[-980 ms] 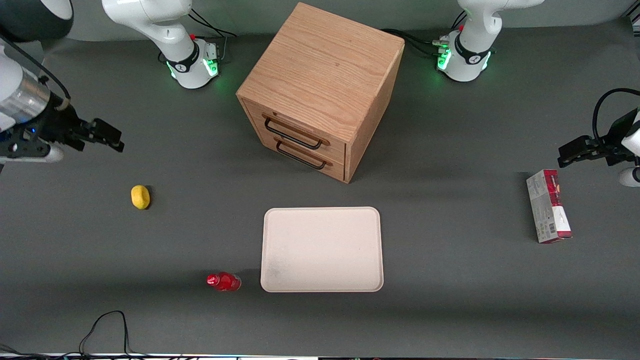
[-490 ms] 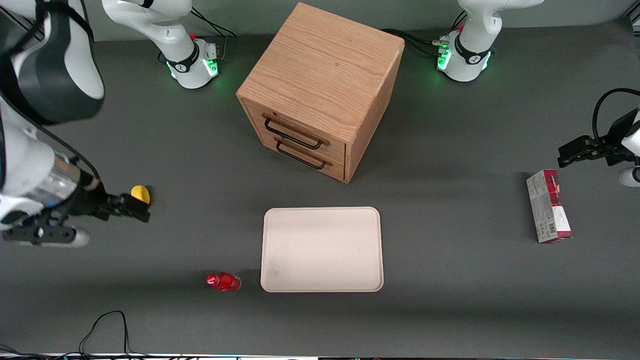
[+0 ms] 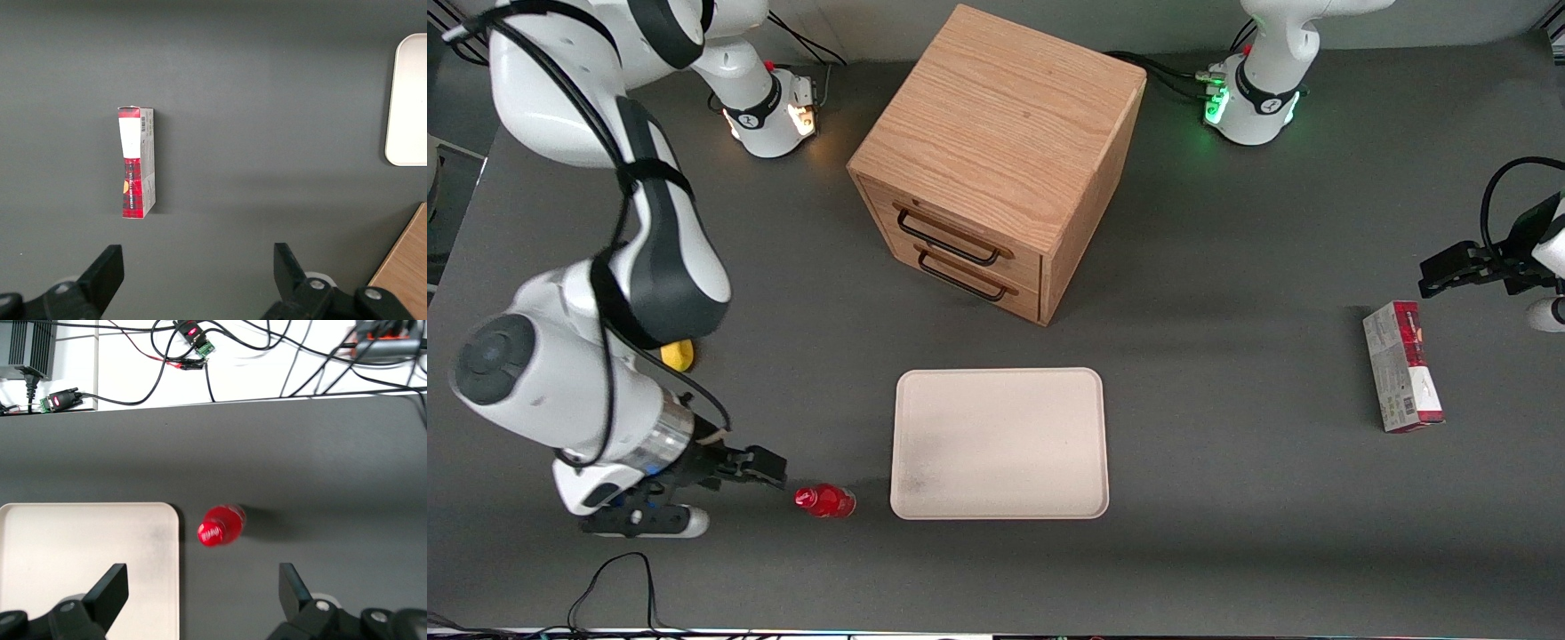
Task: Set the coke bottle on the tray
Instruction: 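Lower the open right gripper over the bottle and close on it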
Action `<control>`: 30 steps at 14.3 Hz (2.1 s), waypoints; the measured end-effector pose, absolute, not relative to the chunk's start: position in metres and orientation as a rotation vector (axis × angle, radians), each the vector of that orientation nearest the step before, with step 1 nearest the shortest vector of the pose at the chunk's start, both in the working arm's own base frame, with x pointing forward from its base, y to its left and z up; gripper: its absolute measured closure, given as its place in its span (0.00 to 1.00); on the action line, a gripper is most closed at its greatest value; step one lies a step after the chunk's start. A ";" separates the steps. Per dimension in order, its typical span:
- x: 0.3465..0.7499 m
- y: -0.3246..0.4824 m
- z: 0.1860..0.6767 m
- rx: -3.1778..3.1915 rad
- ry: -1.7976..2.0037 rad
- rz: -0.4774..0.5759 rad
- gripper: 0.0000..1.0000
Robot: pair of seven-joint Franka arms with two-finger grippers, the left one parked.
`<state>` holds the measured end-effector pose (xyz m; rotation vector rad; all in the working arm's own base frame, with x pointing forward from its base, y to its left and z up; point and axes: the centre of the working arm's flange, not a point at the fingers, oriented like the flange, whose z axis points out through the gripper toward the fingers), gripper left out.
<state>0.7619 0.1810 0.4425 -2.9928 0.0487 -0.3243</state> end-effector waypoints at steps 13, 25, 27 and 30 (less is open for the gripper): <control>0.776 0.209 0.318 -3.055 -0.067 -0.305 0.03; 0.776 0.207 0.309 -3.062 -0.034 -0.291 0.64; 0.778 0.204 0.320 -3.057 0.018 -0.303 0.64; 0.768 0.191 0.395 -3.088 0.063 -0.264 0.64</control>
